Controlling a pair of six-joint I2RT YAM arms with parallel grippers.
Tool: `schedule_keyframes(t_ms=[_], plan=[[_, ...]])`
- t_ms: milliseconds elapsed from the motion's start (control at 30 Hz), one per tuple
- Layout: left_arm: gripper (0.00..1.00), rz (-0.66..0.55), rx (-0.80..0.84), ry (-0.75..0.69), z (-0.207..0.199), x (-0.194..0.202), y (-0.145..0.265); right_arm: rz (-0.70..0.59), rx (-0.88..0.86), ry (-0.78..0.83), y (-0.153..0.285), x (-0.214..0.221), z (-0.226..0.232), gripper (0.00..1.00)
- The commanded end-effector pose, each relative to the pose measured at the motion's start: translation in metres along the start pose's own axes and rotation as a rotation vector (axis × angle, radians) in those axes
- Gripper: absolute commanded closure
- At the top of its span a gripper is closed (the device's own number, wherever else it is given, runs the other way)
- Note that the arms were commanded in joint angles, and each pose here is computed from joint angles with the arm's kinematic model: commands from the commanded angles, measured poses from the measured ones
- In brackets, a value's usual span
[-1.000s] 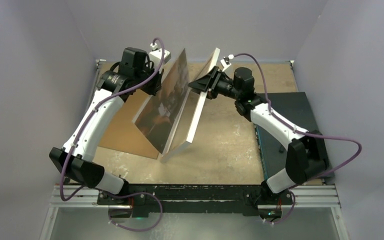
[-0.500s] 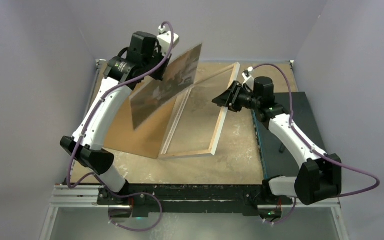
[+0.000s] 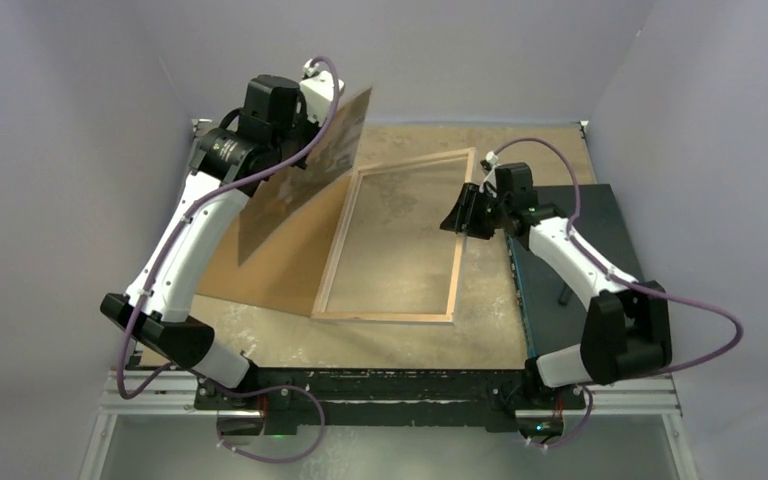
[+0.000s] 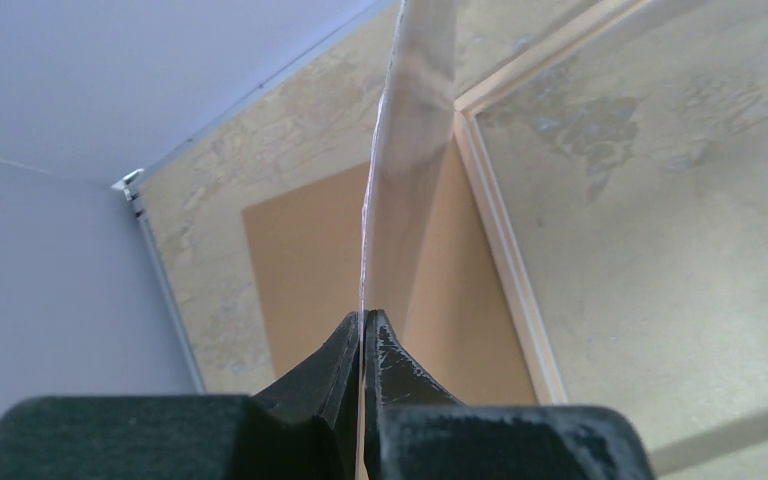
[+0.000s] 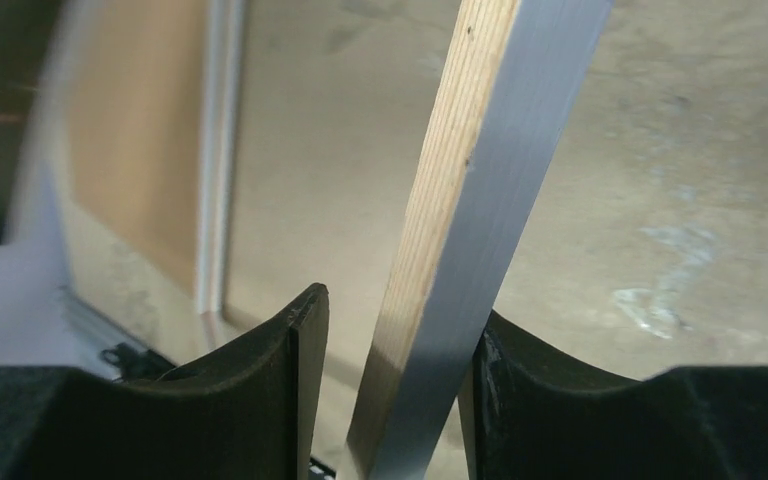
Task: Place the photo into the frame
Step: Place the photo frame at the center of the board.
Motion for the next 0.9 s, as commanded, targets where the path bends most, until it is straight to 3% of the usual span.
schedule_keyframes(t_ms=[0,600,700,867], plan=[[1.00,-0.098,-0.161,-0.057,0.025,-0.014,0.025,-0.016,0.172,0.112,-0.007,-0.012,-0.021,0.48],[1.00,-0.082,-0.131,-0.072,0.018,-0.003,0.018,-0.143,0.503,0.119,-0.027,-0.038,-0.061,0.40],[1.00,-0.080,-0.137,-0.075,0.018,-0.002,0.018,-0.199,0.480,0.117,-0.027,-0.041,-0.050,0.39],[1.00,-0.071,-0.154,-0.074,0.020,0.001,0.021,-0.180,0.440,0.131,-0.048,0.000,-0.017,0.32]])
Point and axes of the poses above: each gripper's point midway between its finger pads, its own y axis back along the fingers, its own z axis along the line the jaws close on, x = y × z, the point moved 7 cm from there along y, back along the fingers, and after that the axes turned 7 degrees about -y, right-handed, at the moved point
